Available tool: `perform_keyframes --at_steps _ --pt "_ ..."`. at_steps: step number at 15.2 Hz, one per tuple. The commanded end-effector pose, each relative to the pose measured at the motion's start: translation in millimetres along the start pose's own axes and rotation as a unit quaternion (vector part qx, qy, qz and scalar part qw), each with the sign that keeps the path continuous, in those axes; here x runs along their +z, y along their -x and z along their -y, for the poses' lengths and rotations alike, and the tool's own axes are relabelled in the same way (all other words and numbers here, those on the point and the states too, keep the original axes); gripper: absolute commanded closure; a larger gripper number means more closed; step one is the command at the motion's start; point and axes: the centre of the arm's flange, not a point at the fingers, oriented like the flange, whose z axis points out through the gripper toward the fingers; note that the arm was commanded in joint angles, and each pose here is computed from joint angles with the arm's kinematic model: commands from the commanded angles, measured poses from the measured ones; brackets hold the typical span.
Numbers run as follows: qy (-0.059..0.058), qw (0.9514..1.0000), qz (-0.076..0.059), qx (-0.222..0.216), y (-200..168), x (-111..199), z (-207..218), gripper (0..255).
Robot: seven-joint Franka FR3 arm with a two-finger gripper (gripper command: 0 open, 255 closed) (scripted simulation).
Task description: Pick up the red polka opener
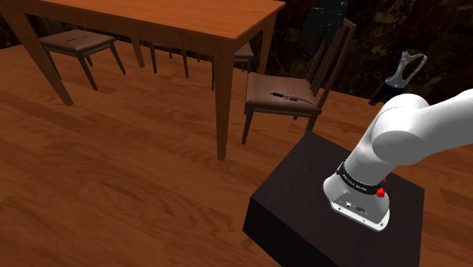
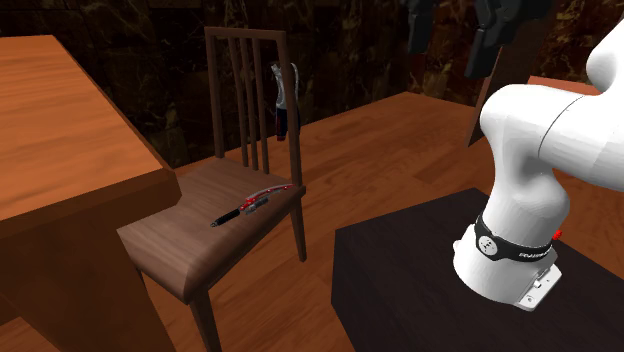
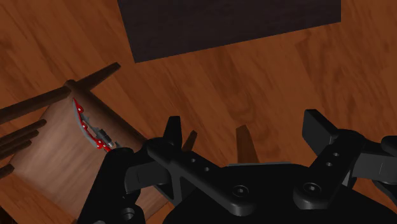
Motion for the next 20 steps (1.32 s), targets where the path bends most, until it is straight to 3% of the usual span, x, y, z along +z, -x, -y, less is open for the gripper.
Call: perform_keyframes --at_steps 1,20 --pt "0.000 1.0000 0.000 0.000 0.0 0.0 0.0 0" --pt "-0.025 0.9947 -0.021 -0.098 -80.7 167.1 -173.9 0"
